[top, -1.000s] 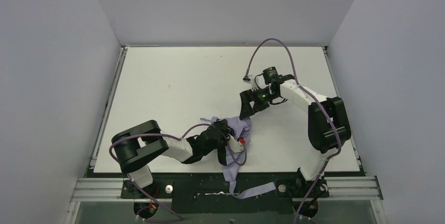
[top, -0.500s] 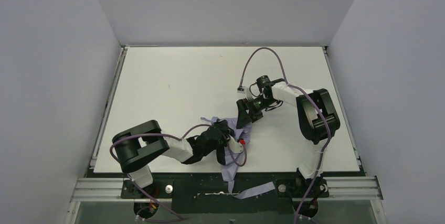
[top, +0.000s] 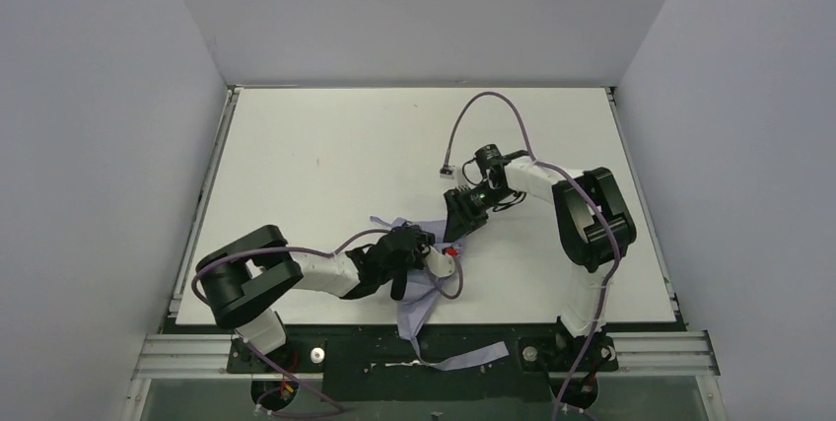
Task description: Put away the umbrella
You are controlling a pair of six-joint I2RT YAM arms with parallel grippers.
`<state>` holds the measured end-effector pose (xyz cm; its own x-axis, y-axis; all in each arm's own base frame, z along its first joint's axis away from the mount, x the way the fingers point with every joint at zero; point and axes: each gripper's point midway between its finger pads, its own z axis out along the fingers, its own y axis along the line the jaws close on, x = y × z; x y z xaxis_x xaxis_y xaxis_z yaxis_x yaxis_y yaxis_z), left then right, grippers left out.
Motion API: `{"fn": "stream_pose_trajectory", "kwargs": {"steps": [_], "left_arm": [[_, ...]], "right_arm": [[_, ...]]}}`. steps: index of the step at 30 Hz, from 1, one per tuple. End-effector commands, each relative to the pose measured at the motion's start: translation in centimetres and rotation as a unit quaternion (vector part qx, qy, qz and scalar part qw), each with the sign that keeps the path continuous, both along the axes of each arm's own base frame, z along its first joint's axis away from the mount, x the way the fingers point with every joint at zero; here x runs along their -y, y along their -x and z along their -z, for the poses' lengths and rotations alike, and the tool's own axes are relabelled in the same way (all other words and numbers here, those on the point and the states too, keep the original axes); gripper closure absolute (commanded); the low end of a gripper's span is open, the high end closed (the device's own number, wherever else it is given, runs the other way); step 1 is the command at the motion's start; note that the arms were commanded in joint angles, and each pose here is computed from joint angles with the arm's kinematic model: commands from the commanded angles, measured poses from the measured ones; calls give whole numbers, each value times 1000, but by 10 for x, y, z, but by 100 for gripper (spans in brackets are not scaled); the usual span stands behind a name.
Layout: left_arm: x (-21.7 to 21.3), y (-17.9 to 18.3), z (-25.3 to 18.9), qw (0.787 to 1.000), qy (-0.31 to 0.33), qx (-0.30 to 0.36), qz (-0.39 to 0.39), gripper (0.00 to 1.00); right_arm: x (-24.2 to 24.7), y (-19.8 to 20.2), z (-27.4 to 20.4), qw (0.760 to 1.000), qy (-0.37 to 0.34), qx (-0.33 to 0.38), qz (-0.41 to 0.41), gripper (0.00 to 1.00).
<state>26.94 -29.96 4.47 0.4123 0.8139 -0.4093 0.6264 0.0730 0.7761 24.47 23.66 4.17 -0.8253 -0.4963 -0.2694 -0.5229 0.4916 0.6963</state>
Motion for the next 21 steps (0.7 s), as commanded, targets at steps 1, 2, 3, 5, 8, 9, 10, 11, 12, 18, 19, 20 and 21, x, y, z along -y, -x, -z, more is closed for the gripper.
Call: {"fn": "stream_pose_trajectory", "kwargs": {"steps": [1,2,3,5,8,9,10,11,12,18,19,20,21], "left_arm": [[6,-18,-55,994,100,-14,-50,68],[5,-17,-62,992,112,-13,-53,61],[4,-16,-68,991,124,-13,-55,54],[2,-13,-84,987,151,-15,-57,48],[-2,-1,-104,980,187,-33,-53,47],[-4,6,-111,977,201,-45,-48,47],[-7,12,-115,975,210,-56,-45,47],[-10,18,-121,972,223,-66,-43,47],[-15,23,-127,968,237,-74,-44,47],[-52,35,-162,932,336,-105,-84,47],[-60,34,-167,925,351,-110,-93,47],[-65,33,-169,920,361,-117,-99,47],[-70,32,-171,916,369,-123,-102,47]], "right_arm": [[3,-7,15,996,65,61,-8,77],[3,-9,16,995,72,74,-7,78],[2,-12,16,993,77,88,-5,79],[0,-18,15,990,82,118,0,81],[1,-29,12,980,91,175,12,82],[1,-33,9,976,93,196,17,82],[1,-40,7,970,99,221,25,82],[0,-44,3,965,99,240,30,83],[-2,-47,-1,961,96,259,27,83],[-4,-60,-13,907,137,397,-36,82],[-3,-60,-13,896,150,414,-50,82],[-1,-61,-12,884,164,433,-66,82],[-1,-60,-10,871,175,451,-85,82]]}}
